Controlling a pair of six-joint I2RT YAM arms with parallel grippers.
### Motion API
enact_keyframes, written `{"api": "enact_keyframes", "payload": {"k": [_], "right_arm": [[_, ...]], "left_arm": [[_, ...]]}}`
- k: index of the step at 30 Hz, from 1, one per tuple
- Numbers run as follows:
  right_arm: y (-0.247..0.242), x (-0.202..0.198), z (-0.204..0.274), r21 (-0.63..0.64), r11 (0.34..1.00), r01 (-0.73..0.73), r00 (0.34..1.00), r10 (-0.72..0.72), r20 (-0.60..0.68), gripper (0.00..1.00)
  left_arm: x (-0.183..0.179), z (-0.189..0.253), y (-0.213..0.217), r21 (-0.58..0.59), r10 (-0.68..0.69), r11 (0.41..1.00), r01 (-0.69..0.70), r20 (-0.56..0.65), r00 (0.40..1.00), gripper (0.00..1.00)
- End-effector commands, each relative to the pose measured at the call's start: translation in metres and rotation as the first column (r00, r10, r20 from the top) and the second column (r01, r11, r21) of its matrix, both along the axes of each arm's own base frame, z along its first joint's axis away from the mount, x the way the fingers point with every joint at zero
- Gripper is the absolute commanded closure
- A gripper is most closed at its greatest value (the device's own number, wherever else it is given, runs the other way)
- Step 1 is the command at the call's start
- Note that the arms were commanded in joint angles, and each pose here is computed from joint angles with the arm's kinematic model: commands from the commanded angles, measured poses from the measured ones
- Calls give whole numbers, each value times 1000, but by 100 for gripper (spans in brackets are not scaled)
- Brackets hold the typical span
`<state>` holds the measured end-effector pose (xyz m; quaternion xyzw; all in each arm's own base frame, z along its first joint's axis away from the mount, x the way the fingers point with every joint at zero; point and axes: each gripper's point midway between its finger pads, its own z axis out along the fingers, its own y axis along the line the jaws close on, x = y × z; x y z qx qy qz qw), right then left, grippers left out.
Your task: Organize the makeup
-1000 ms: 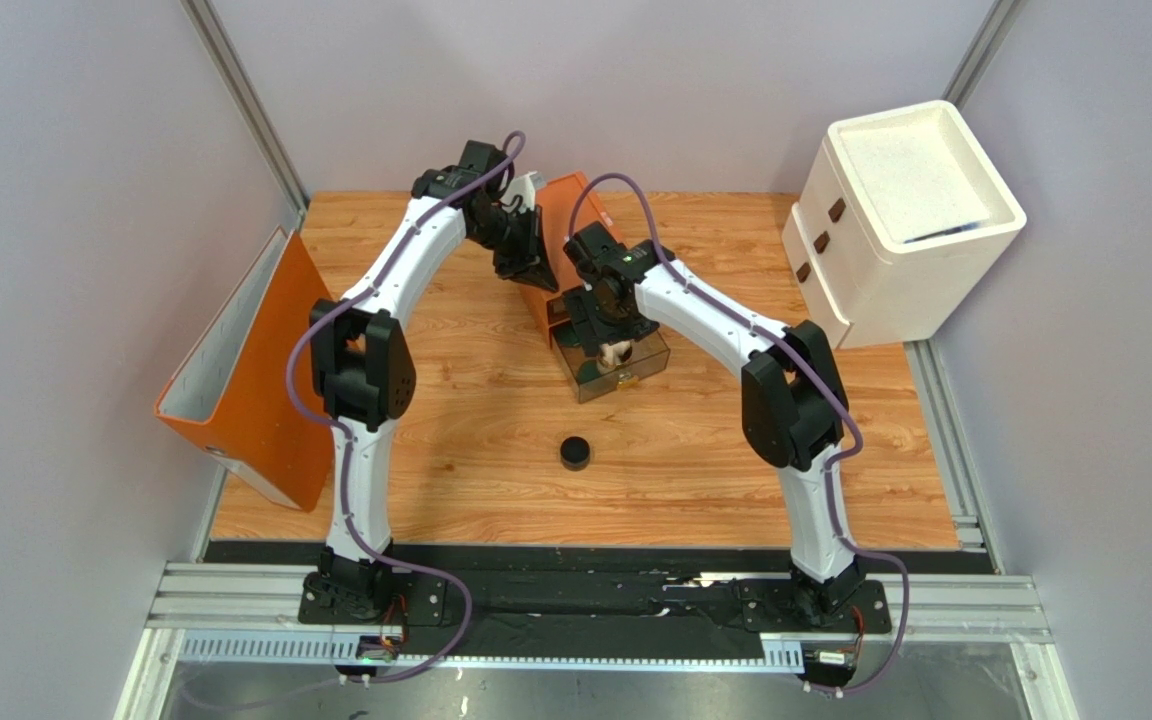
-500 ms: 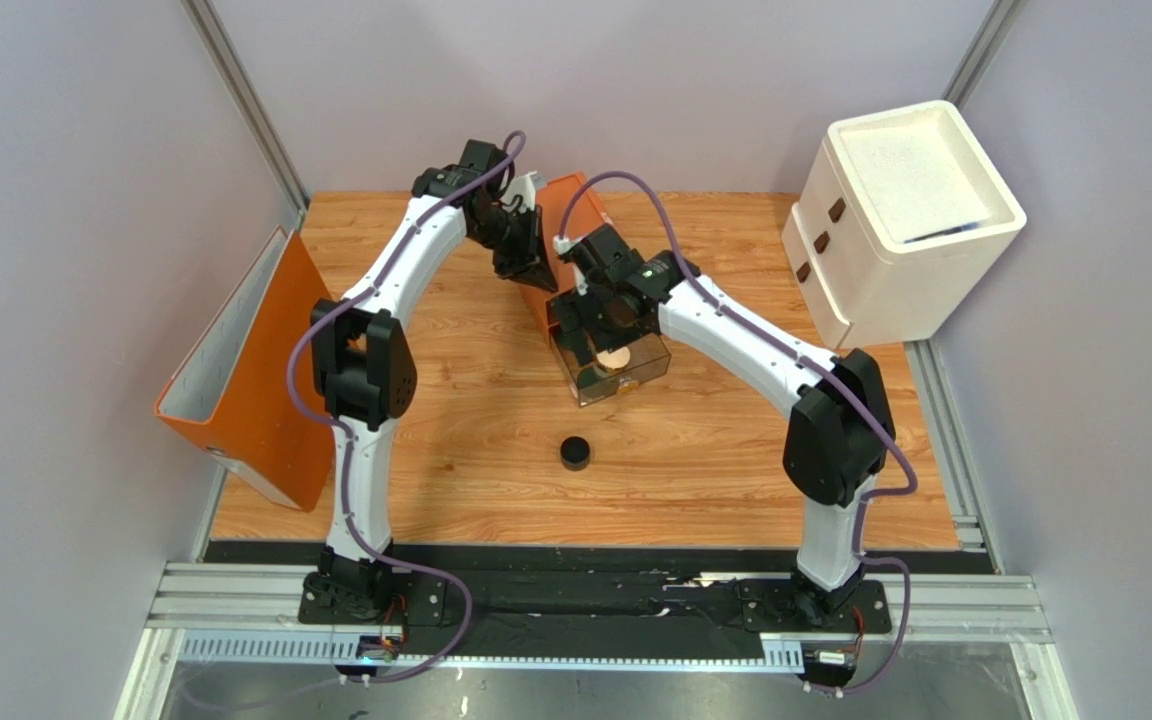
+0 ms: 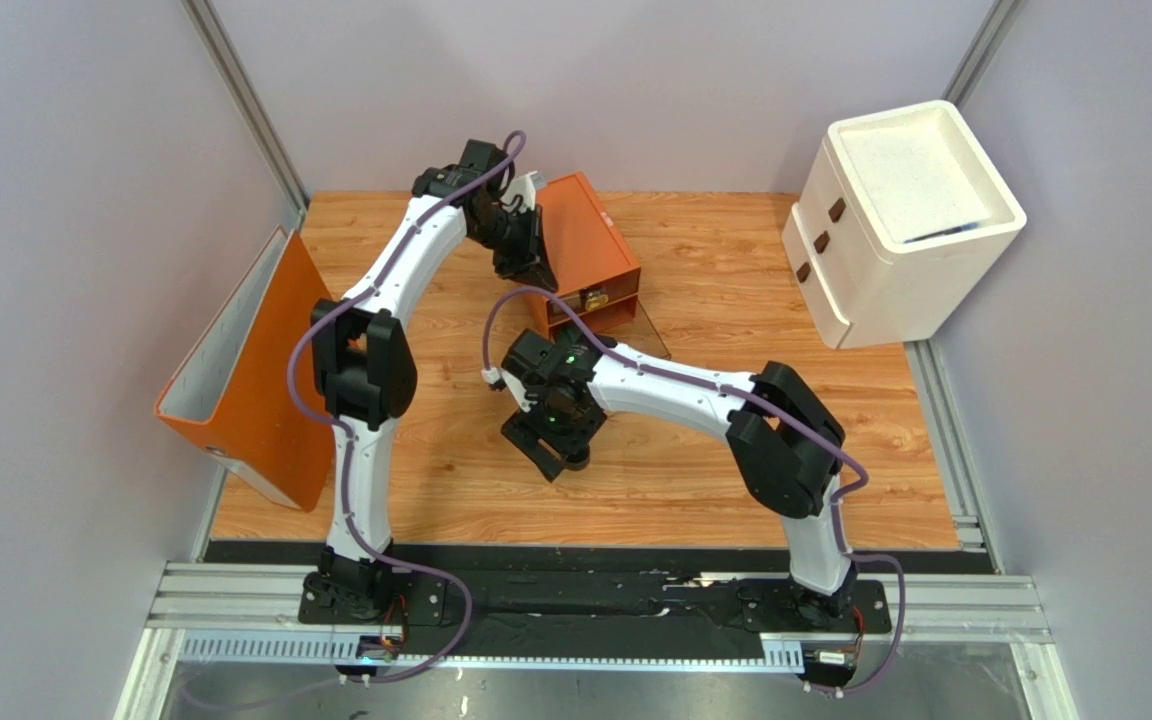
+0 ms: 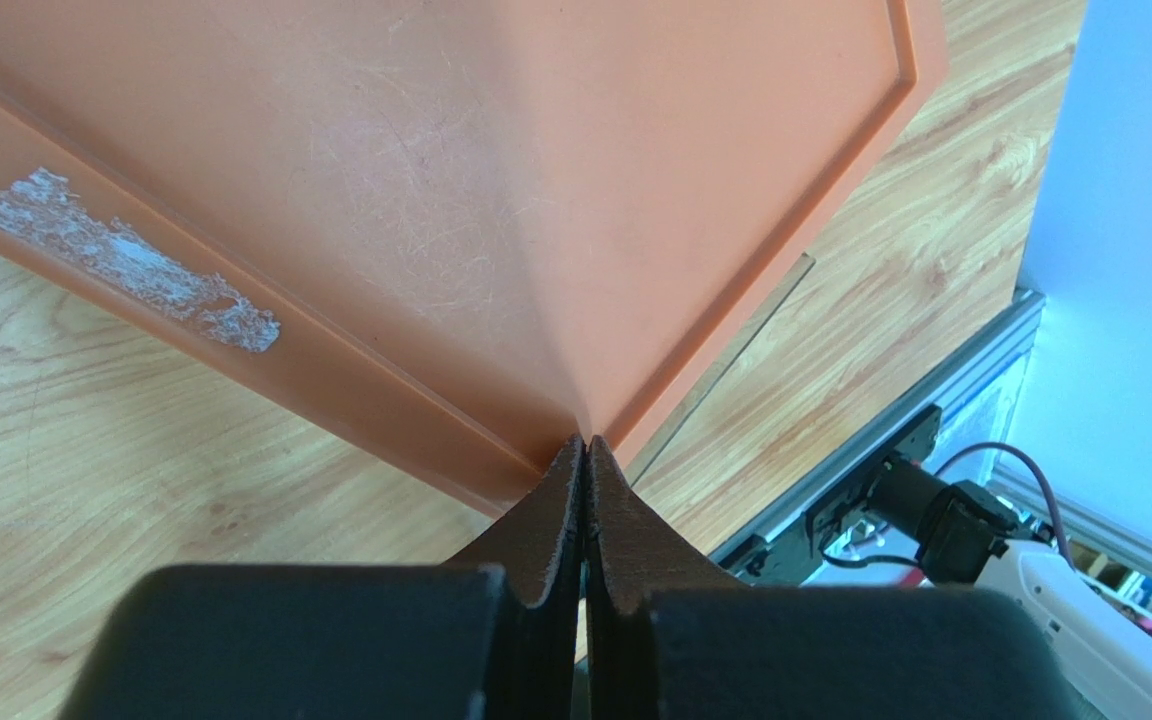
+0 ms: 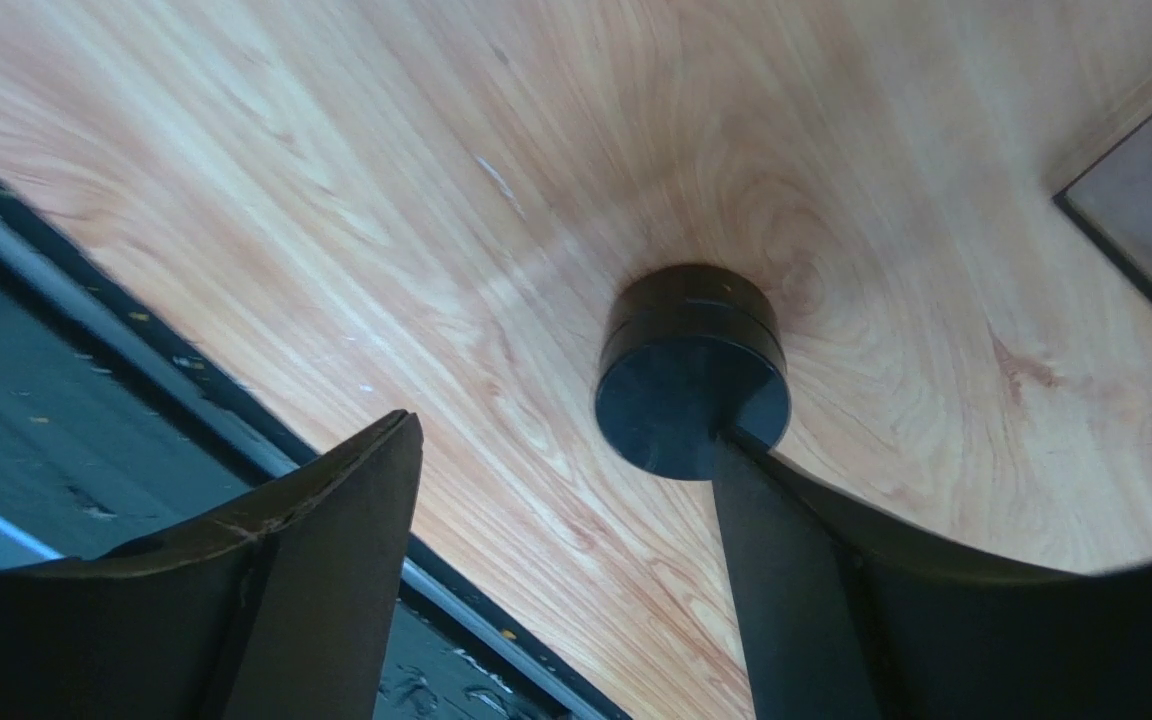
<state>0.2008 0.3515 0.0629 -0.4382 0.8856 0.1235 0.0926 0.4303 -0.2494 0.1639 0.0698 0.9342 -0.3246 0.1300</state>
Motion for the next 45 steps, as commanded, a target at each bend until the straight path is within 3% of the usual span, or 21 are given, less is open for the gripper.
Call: {"api": "enact_keyframes", "payload": {"k": [1, 21, 23, 24, 25, 28, 34, 37, 40, 45], "right_arm": [[-10, 4, -15, -44, 999, 14, 1000, -14, 7, 27], [-9, 19, -57, -132, 990, 47, 999, -44, 27, 30], [-9, 19, -58, -129, 990, 51, 999, -48, 25, 43], [-8, 18, -58, -124, 991, 49, 999, -47, 19, 56], [-7, 18, -56, -115, 992, 46, 999, -44, 18, 76], [-3, 20, -44, -89, 994, 57, 998, -54, 35, 100], [10, 36, 11, 29, 998, 64, 988, -68, 140, 100], [8, 64, 48, 88, 988, 124, 959, -143, 245, 100], [8, 92, 79, 167, 968, 189, 932, -230, 280, 100], [-8, 133, 95, 190, 943, 272, 899, -320, 299, 100]], "left_arm": [[-18, -61, 30, 189, 10, 982, 16, -138, 990, 100], [-21, -63, 31, 195, 4, 981, 24, -140, 990, 100], [-21, -64, 32, 196, 5, 980, 23, -142, 990, 100], [-20, -64, 32, 195, 4, 980, 24, -140, 990, 100], [-21, -64, 32, 196, 4, 980, 24, -143, 990, 100], [-21, -64, 32, 196, 3, 980, 25, -142, 990, 100], [-20, -64, 32, 192, 6, 981, 22, -140, 990, 100], [-19, -62, 32, 191, 6, 981, 21, -136, 991, 100], [-19, -63, 32, 193, 5, 981, 22, -138, 990, 100], [-19, -63, 33, 193, 6, 981, 21, -139, 990, 100]]}}
